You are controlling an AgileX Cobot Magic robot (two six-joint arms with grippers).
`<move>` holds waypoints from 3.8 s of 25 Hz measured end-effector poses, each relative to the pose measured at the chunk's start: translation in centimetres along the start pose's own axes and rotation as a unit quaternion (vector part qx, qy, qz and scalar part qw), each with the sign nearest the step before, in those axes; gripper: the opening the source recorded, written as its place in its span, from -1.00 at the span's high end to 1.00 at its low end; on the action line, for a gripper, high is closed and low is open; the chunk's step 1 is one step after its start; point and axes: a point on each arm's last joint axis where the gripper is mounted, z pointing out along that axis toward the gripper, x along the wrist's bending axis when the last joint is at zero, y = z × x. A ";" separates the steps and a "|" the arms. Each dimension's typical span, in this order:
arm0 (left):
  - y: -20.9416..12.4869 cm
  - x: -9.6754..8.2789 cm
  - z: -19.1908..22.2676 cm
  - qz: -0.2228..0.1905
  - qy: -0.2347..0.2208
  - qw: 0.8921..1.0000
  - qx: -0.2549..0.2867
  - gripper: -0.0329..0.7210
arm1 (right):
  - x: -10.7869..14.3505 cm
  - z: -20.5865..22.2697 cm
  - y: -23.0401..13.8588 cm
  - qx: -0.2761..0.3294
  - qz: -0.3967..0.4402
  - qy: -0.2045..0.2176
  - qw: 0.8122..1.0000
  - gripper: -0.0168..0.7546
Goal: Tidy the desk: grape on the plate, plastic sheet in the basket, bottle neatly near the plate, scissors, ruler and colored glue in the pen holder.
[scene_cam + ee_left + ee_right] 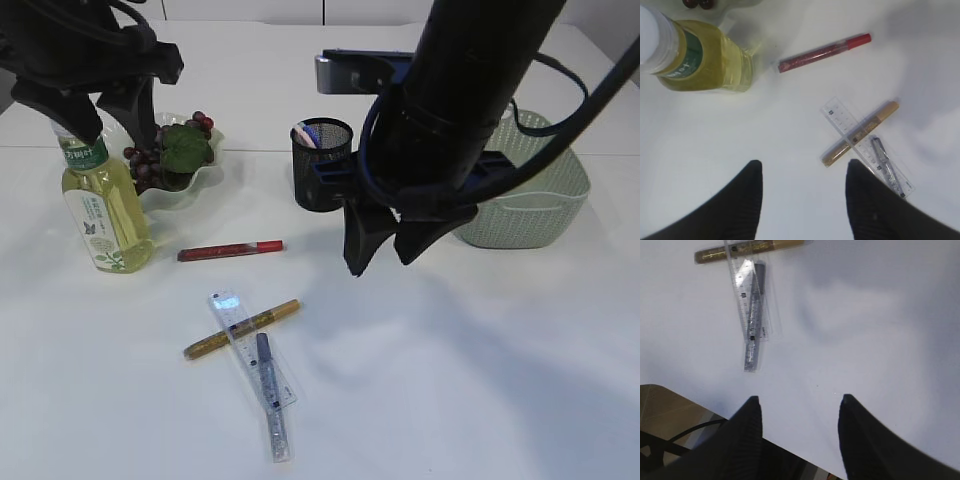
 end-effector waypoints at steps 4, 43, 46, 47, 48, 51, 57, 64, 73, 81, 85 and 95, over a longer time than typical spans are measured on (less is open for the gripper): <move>-0.1 0.0 -0.3 0.007 -0.005 1.000 -0.002 -0.13 | 0.8 1.6 0.3 0.021 0.000 0.008 1.000 -0.09; 0.0 0.5 -0.7 0.076 0.009 0.997 -0.008 -0.13 | 7.8 14.3 7.1 0.047 -0.082 -0.043 0.995 -0.10; 0.3 1.8 -0.6 0.059 0.013 0.998 -0.007 -0.13 | 8.0 14.9 6.9 0.053 -0.084 -0.043 0.994 -0.10; 0.4 2.4 -0.6 0.050 0.015 0.999 -0.007 -0.12 | 8.0 14.9 6.9 0.054 -0.084 -0.044 0.994 -0.10; 0.6 2.9 -0.5 0.042 0.015 0.999 -0.006 -0.11 | 8.0 14.9 6.9 0.054 -0.084 -0.044 0.994 -0.10; 0.9 4.4 -0.4 0.021 0.022 1.000 -0.006 -0.11 | 8.0 14.9 6.9 0.054 -0.084 -0.044 0.994 -0.10; 0.8 5.3 -1.1 0.007 0.019 1.000 -0.012 -0.08 | 8.0 15.1 6.9 0.055 -0.083 -0.044 0.994 -0.10; 0.6 5.3 -2.1 0.006 0.016 1.000 -0.024 -0.05 | 8.1 15.1 6.9 0.056 -0.082 -0.041 0.994 -0.10; 0.1 5.5 -4.1 0.005 0.011 0.999 -0.048 -0.05 | 8.0 16.6 6.8 0.071 -0.080 -0.042 0.993 -0.20; -0.1 5.6 -4.7 0.007 0.010 0.998 -0.055 -0.05 | 7.5 17.4 6.8 0.073 -0.088 -0.064 0.991 -0.23; -0.1 5.6 -4.7 0.007 0.010 0.998 -0.055 -0.05 | 7.4 17.8 6.8 0.077 -0.087 -0.067 0.991 -0.23; -0.1 5.6 -4.7 0.009 0.012 0.998 -0.056 -0.05 | 7.4 18.4 6.8 0.080 -0.087 -0.068 0.991 -0.24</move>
